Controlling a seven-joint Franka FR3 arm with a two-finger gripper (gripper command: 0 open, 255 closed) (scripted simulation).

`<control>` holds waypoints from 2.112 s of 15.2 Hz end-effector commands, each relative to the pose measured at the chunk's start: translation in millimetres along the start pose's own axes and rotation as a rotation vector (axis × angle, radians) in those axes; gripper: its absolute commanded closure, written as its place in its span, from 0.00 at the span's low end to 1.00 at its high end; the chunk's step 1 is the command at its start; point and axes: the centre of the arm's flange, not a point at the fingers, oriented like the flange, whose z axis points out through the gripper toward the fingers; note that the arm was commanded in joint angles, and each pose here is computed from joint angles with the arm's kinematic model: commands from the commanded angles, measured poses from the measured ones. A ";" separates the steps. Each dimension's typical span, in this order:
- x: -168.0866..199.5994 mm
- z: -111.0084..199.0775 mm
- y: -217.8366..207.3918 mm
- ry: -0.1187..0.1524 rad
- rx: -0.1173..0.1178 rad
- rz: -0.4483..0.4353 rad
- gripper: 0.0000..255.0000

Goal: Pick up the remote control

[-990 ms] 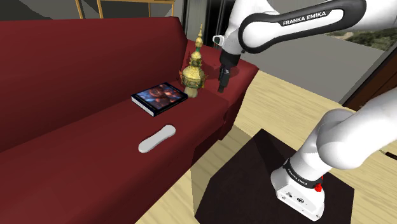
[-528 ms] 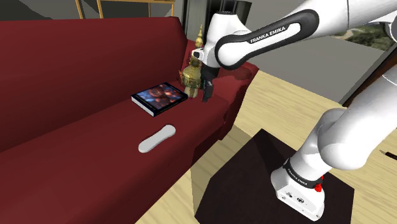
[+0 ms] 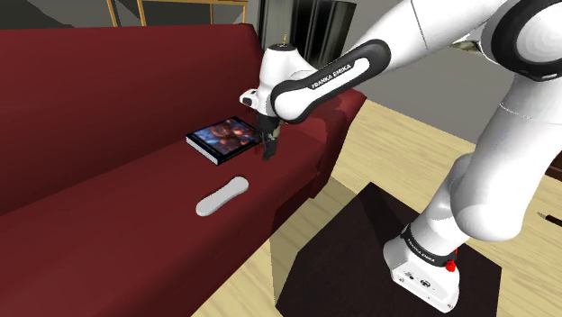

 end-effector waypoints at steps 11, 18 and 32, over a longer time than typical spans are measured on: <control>109.1 110.2 -23.4 0.018 0.004 -0.405 0.00; 124.5 153.5 -32.5 0.020 0.005 -0.468 0.00; 124.1 167.1 -33.5 0.020 0.005 -0.468 1.00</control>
